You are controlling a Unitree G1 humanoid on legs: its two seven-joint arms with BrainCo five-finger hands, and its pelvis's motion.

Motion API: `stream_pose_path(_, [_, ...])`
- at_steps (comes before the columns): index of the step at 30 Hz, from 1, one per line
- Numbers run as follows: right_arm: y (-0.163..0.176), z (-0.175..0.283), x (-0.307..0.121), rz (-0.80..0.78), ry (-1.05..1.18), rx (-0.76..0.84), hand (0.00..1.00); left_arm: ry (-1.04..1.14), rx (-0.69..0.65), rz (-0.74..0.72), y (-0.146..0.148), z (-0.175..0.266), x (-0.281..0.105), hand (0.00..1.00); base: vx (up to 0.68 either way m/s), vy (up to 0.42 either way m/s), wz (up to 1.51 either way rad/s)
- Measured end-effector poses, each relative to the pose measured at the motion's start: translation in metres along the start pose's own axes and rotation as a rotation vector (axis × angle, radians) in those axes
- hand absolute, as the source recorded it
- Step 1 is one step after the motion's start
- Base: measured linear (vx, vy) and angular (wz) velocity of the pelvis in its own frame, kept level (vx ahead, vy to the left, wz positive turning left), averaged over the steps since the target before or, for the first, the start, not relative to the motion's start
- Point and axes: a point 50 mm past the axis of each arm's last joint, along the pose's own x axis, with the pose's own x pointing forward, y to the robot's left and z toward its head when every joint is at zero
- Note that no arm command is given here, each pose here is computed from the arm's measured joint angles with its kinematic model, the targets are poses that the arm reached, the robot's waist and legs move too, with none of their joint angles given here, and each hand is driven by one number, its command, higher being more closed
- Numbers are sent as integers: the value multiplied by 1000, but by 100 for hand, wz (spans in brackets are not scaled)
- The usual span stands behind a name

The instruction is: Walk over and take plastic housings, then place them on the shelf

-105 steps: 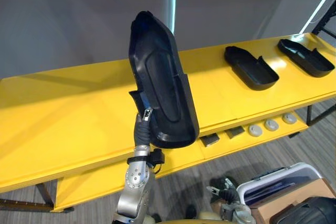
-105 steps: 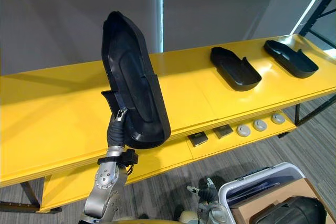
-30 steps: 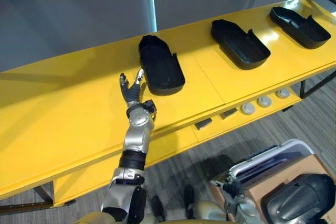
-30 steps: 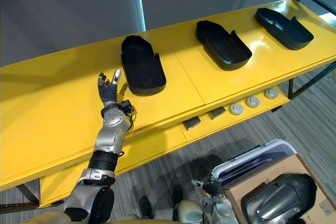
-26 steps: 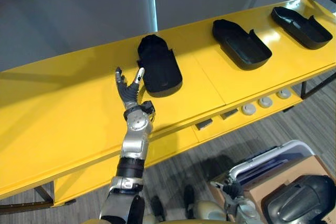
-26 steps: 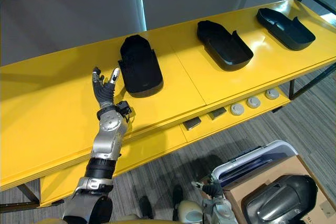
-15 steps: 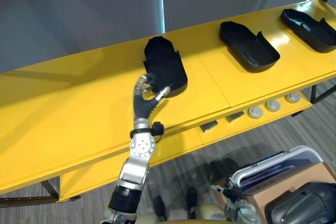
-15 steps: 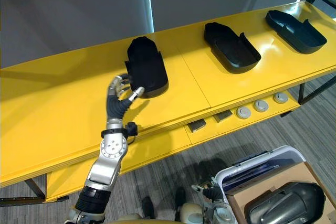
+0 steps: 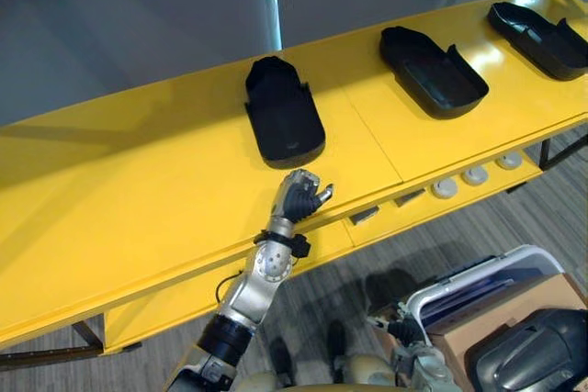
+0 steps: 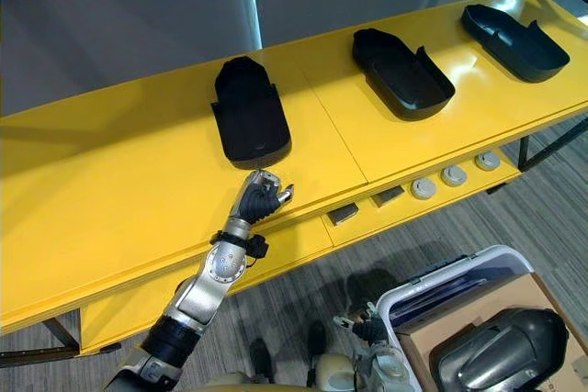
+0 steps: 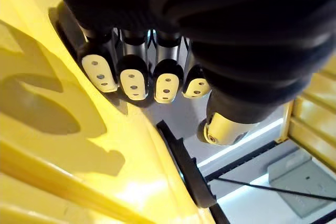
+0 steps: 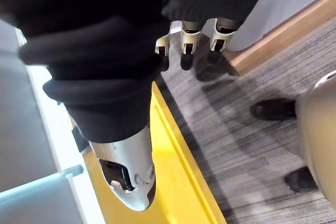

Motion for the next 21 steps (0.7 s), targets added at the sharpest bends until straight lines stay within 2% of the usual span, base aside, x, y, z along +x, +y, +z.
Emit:
stream_pose_path(5, [-5, 4, 2, -15, -11, -1, 0, 21, 45, -7, 2, -6, 8, 100, -28, 16, -9])
stream_pose_path(11, [-6, 8, 3, -21, -22, 0, 0, 30, 84, 61, 16, -6, 26, 100, -5, 8, -7])
stream_pose_path(21, [-6, 12, 5, -35, -32, 2, 0, -7, 122, 117, 34, 14, 57, 100, 8, 6, -7])
